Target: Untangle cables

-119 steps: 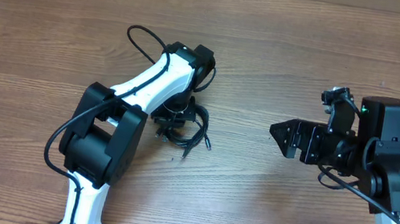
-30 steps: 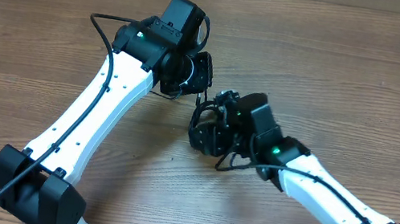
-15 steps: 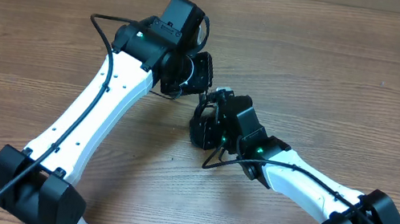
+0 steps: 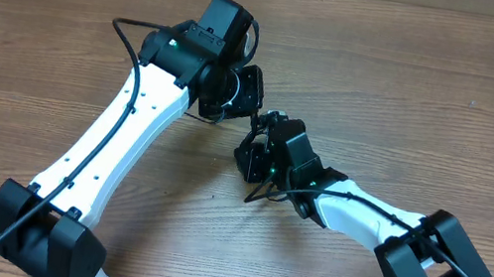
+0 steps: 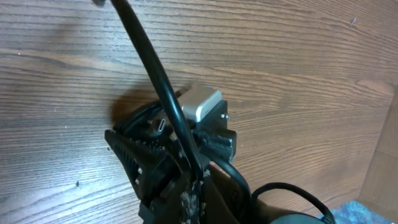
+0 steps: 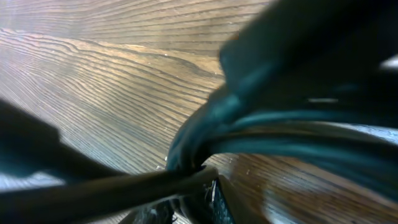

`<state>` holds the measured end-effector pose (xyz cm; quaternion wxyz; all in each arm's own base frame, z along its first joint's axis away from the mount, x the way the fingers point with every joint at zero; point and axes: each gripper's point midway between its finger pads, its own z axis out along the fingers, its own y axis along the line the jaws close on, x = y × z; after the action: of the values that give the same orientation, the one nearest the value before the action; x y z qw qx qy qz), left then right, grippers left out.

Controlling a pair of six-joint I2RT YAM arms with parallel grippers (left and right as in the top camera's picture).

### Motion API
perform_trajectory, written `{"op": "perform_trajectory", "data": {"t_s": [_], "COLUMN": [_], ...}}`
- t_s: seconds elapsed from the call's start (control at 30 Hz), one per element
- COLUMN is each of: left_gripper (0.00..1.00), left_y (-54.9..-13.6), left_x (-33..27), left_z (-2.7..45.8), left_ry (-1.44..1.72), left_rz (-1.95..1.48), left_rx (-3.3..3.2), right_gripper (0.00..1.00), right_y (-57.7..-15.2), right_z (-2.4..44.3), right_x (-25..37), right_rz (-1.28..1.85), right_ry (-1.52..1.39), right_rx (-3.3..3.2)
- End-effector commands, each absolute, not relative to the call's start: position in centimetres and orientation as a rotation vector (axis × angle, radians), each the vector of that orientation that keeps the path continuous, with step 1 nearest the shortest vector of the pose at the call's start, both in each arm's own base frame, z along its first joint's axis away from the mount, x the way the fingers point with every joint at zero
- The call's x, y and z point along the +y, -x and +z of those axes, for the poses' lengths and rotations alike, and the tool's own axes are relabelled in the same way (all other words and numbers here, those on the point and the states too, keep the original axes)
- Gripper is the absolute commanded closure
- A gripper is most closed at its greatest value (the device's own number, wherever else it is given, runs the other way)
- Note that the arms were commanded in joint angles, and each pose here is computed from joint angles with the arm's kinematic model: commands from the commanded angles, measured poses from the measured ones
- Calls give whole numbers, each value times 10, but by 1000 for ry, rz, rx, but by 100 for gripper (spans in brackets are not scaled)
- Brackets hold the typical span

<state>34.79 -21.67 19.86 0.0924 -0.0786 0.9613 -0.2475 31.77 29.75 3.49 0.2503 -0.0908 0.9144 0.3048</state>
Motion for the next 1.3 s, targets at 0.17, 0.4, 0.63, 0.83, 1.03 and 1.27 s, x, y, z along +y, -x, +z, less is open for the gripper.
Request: {"op": "perform_trajectory", "data": {"t_s": [0.17, 0.4, 0.63, 0.83, 1.03, 1.27], "left_gripper": [96, 95, 91, 72, 69, 70], "left_y": [-353, -347, -326, -321, -317, -318], "left_x": [-211, -210, -224, -261, -272, -270], "left_z": [198, 254, 254, 243, 243, 241], "left_ry": [234, -342, -506, -533, -557, -590], "left_rz": [-769, -1399, -1429, -1300, -1301, -1270], "left_rx": [2854, 2556, 2542, 2605, 2600, 2591], "right_gripper": [96, 96, 96, 96, 96, 96], "right_y": [-305, -296, -319, -324, -324, -328], "right_z": [74, 205, 241, 242, 243, 255], "right_x": [313, 279, 221, 215, 215, 214], "right_rz": [1132, 1631, 1783, 1797, 1805, 1838], "right_ry": [265, 294, 50, -21, -32, -52], "right_rx": [2455, 2195, 2139, 2145, 2145, 2103]}}
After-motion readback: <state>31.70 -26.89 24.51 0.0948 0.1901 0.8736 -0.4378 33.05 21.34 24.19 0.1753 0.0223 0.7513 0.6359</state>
